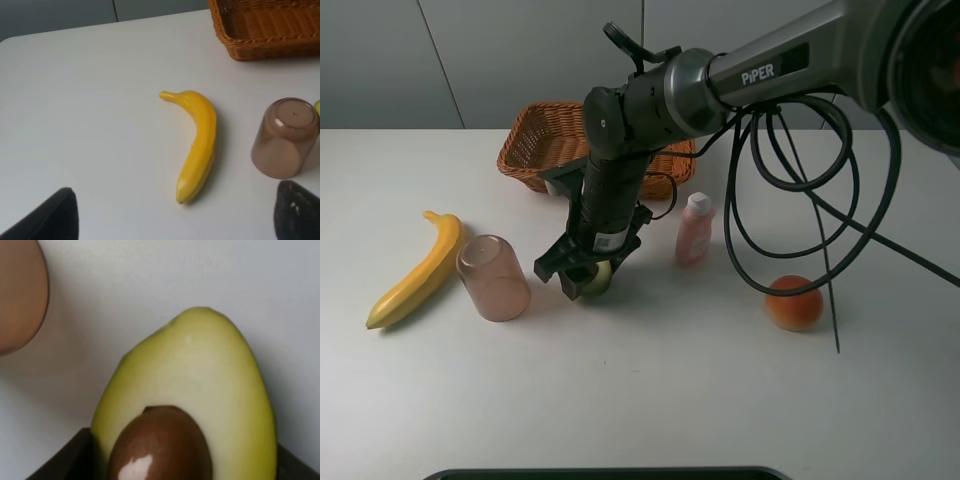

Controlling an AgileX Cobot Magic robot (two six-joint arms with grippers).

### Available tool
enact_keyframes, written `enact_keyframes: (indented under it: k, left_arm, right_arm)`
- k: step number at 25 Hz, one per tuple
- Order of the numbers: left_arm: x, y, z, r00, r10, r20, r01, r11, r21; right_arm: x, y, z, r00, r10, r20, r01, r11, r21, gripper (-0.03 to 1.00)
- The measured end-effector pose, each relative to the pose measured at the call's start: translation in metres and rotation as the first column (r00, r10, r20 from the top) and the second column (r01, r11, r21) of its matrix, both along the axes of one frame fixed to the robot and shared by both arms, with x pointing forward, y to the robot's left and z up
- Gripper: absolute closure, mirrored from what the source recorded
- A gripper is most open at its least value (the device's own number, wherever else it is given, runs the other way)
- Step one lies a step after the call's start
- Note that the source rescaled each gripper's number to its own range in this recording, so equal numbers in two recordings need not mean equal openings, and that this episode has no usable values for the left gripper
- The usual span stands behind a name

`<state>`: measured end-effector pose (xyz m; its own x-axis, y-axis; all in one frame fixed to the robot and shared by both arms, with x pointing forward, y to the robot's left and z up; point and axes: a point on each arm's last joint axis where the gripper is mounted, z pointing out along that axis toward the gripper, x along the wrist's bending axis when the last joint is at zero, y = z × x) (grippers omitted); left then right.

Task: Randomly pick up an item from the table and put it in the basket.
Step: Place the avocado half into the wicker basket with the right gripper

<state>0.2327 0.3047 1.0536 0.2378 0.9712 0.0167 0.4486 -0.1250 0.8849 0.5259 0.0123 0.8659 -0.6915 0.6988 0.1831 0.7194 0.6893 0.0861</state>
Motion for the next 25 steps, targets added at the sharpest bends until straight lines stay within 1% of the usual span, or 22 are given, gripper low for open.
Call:
enact_keyframes:
  k: [11, 14, 17, 19, 23, 25]
  left_arm:
    - [0.000, 0.000, 0.000, 1.000, 0.000, 0.000, 0.000, 1.000, 0.000]
    - [0.000, 0.000, 0.000, 1.000, 0.000, 0.000, 0.000, 1.000, 0.000]
    - [0.000, 0.000, 0.000, 1.000, 0.000, 0.000, 0.000, 1.000, 0.000]
    - [0.000, 0.000, 0.000, 1.000, 0.000, 0.000, 0.000, 1.000, 0.000]
    - [0.000, 0.000, 0.000, 1.000, 0.000, 0.000, 0.000, 1.000, 0.000]
    - [0.000, 0.000, 0.000, 1.000, 0.000, 0.000, 0.000, 1.000, 0.000]
  right_arm:
    - [0.000, 0.000, 0.001, 1.000, 0.004, 0.003, -0.004, 1.000, 0.002, 0.94]
    - [0.002, 0.002, 0.018, 1.000, 0.002, 0.023, -0.003, 1.000, 0.021, 0.94]
    - [0.009, 0.005, 0.058, 0.996, -0.002, 0.089, -0.003, 0.999, 0.049, 0.94]
    - [0.012, 0.006, 0.095, 0.988, -0.005, 0.156, -0.008, 0.997, 0.081, 0.94]
    - [0.018, 0.004, 0.166, 0.953, -0.019, 0.302, -0.023, 0.991, 0.135, 0.94]
    - [0.021, 0.002, 0.192, 0.931, -0.018, 0.364, -0.036, 0.989, 0.141, 0.94]
